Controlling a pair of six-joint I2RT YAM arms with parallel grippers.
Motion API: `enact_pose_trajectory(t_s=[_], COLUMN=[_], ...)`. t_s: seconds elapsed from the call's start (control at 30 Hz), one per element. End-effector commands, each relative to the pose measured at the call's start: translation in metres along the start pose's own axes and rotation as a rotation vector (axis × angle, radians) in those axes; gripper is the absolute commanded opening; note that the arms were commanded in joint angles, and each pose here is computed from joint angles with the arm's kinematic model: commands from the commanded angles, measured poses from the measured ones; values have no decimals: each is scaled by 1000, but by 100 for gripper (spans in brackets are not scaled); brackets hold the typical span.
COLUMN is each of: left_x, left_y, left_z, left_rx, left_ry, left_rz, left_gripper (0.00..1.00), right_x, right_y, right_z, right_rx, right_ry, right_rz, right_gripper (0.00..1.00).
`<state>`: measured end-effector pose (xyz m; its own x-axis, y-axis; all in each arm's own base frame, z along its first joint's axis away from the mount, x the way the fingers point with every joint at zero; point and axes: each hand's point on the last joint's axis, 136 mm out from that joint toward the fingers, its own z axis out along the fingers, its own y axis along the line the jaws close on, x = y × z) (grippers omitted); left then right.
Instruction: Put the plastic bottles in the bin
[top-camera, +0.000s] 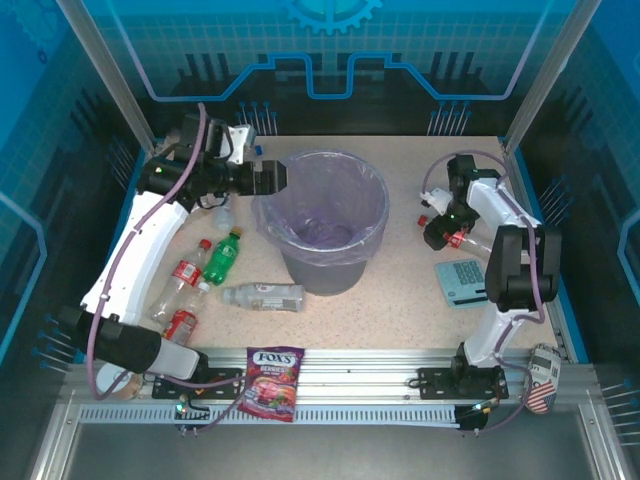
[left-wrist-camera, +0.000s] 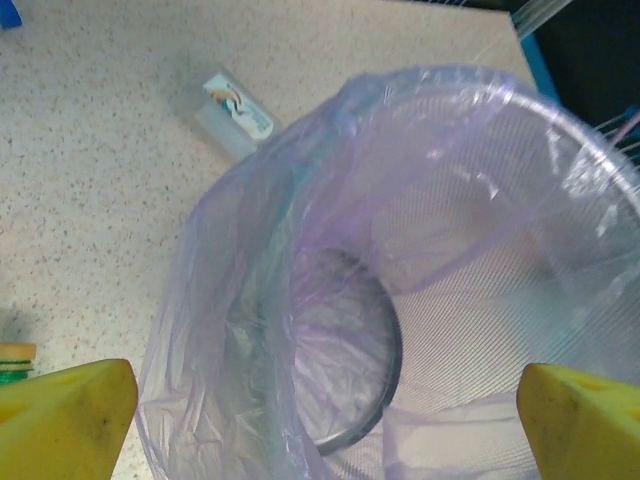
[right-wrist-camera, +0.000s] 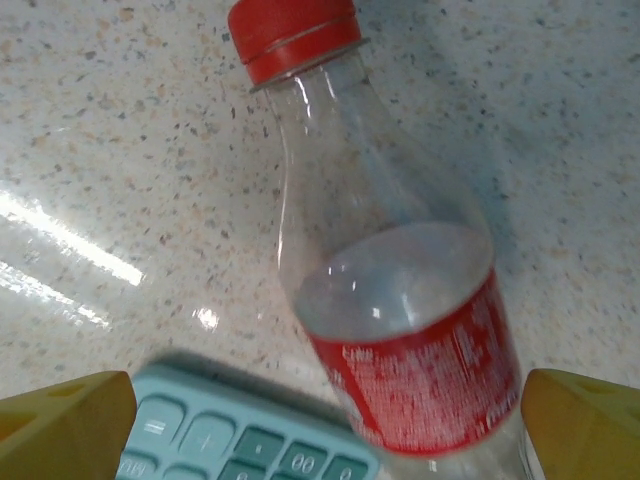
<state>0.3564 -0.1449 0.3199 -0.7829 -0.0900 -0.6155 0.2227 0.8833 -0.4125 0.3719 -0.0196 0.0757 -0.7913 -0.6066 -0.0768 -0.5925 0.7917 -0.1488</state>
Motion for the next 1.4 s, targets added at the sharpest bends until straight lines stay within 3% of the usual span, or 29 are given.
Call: enact_pose_trajectory(t_s=[0.0,0.23,0.6,1.13,1.37], left_x=[19,24,23,14,18], left_y=[9,19,22,20,18], left_z=[3,16,35,42,46], left_rx=[-45,-72,-63,-39,-9], left_ry=[51,65,51,-7,-14], left_rz=[18,13,11,-6,-28], left_gripper=[94,84,79,73,73], right_x=[-9,-7,-8,-16,-30], right_y=[-7,-15,-21,-35,-47], right_z=[9,37,47,35,-4], right_rx=[-10,-1,21,133,209], right_ry=[-37,25,32,8,-90], right_rz=[-28,-27,-29,-16,19], right_gripper=[100,100,95,67,56])
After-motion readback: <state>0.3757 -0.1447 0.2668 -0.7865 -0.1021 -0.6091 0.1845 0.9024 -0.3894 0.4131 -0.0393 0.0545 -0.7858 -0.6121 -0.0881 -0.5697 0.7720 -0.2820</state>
